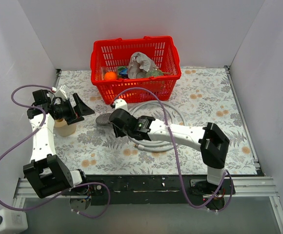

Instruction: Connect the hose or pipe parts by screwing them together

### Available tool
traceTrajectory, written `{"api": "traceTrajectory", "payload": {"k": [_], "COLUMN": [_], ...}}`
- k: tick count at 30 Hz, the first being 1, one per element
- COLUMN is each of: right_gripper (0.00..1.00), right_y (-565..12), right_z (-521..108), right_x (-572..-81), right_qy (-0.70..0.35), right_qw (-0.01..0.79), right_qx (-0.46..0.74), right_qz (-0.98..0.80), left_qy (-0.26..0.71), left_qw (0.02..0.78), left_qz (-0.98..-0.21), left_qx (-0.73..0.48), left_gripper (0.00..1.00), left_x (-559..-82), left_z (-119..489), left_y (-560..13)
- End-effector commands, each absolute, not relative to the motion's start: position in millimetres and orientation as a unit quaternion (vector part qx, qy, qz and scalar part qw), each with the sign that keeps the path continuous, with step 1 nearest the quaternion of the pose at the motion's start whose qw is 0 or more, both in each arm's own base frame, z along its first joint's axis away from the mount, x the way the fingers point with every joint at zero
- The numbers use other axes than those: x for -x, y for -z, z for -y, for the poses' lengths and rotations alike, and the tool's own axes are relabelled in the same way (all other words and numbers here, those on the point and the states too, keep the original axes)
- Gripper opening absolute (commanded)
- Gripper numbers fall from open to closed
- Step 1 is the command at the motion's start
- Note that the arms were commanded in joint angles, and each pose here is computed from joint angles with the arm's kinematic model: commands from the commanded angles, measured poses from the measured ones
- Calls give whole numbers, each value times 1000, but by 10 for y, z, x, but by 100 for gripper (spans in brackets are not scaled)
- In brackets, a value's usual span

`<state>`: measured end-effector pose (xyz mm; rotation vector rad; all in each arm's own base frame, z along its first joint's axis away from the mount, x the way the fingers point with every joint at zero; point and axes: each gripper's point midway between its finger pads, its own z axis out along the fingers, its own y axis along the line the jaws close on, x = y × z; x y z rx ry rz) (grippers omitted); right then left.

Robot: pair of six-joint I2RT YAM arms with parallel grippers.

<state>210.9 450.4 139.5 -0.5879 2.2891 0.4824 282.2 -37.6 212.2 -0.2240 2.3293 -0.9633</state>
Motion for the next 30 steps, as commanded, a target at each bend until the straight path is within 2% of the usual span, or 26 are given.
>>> {"api": "traceTrajectory", "payload": {"k": [1, 9, 15, 30], "right_gripper": [1, 1, 1, 1], "right_y": [-2145, -2434, -2619, -2947], "right_z": [-4683, -4748, -4698, -4948], "right_x": [-2281, -2385, -2461, -2290], "right_qy": [-270, -286, -289, -344], "right_qw": [438, 472, 500, 521], "right_qx": [157, 145, 125, 134], "right_qz": [-843, -821, -806, -769], "left_qy": [406, 436, 432, 442], "left_qw": [285, 217, 198, 233], "left_qz": [-863, -862, -864, -829], "left_qx": [99, 139, 167, 250], "left_gripper": [98, 98, 98, 98], "left_x": [-2867, -2941, -3027, -3471], "left_z": [456, 573, 532, 419], "left_y": [-2189, -1959, -1803, -1819]}}
